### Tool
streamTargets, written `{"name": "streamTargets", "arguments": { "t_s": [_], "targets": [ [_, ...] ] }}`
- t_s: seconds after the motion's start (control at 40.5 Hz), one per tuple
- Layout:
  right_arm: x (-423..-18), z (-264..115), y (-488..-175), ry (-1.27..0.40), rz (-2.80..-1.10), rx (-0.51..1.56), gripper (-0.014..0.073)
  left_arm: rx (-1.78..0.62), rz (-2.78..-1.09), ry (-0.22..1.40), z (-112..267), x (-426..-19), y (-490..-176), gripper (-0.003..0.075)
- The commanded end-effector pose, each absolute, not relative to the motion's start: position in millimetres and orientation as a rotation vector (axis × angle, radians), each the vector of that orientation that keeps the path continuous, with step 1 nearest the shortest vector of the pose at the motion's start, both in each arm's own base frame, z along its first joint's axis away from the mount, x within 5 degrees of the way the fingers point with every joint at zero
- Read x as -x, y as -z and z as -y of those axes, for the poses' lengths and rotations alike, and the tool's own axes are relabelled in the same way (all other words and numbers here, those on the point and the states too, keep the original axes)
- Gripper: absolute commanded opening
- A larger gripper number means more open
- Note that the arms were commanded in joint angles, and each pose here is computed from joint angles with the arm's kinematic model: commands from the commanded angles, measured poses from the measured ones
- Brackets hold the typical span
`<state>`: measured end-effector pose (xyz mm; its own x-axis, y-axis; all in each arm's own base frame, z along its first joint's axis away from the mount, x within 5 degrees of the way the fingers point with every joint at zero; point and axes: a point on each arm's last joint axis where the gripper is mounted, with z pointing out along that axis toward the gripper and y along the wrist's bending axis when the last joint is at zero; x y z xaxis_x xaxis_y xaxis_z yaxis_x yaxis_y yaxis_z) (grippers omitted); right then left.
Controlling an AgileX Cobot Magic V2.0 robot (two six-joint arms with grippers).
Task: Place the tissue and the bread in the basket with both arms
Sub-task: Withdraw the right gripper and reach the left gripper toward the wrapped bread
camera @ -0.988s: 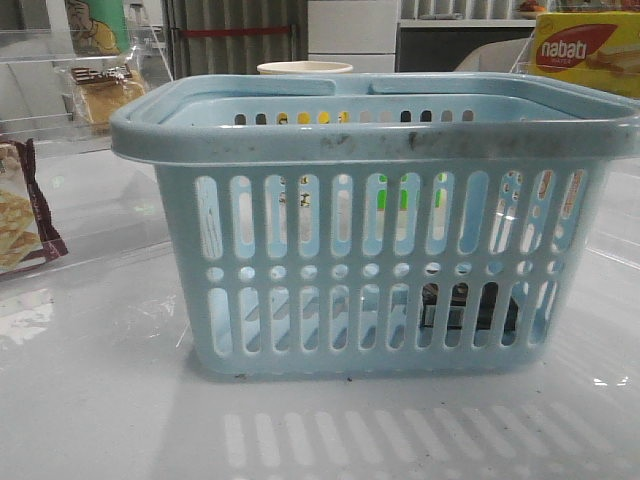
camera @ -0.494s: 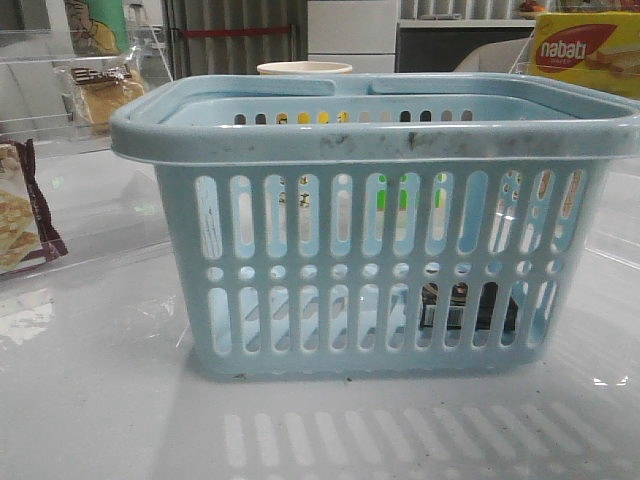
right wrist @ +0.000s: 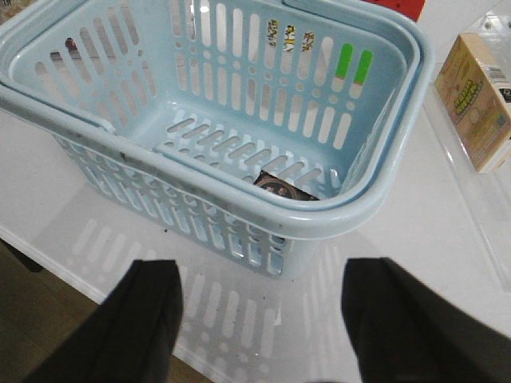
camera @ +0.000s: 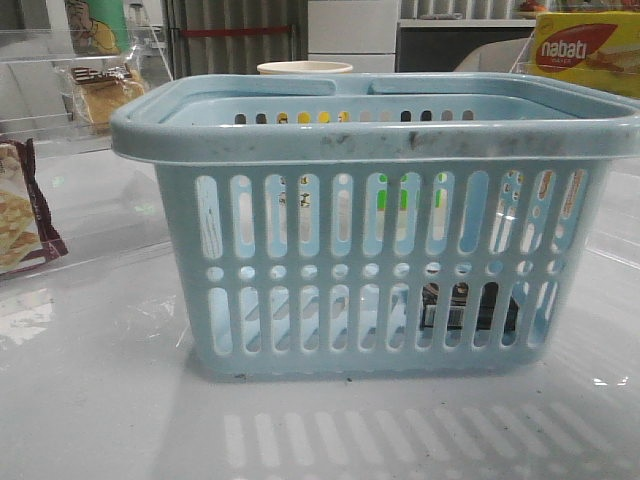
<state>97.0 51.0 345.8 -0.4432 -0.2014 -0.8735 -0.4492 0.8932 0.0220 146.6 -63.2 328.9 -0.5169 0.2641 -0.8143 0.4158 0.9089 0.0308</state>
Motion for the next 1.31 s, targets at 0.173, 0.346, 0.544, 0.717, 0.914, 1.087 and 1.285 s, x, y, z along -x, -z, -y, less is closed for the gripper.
{"name": "streamTargets", "arguments": {
  "t_s": [0.173, 0.346, 0.544, 0.717, 0.914, 1.087, 1.285],
  "targets": [
    [-99, -52, -360, -0.316, -1.945, 0.456, 0.0539, -0.323, -2.136, 0.165, 61, -203, -350, 0.0573],
    [-99, -52, -360, -0.316, -1.945, 0.456, 0.0539, -0.231, -2.144, 0.124, 52, -238, -357, 0.0572],
    [-99, -52, -360, -0.316, -1.945, 0.456, 0.0539, -0.171, -2.08, 0.1, 48, -290, -362, 0.0572],
    [-99, -52, -360, -0.316, -1.945, 0.456, 0.0539, -0.143, -2.079, 0.084, 46, -335, -359, 0.0571],
    [-99, -52, -360, -0.316, -1.945, 0.456, 0.0539, -0.11, -2.062, 0.08, 45, -388, -350, 0.0571],
    [-99, -52, -360, -0.316, -1.945, 0.456, 0.0539, -0.098, -2.048, 0.074, 45, -427, -336, 0.0568],
    [-99, -52, -360, -0.316, -1.945, 0.456, 0.0539, -0.059, -1.994, 0.115, 49, -461, -318, 0.0568]
  ]
}}
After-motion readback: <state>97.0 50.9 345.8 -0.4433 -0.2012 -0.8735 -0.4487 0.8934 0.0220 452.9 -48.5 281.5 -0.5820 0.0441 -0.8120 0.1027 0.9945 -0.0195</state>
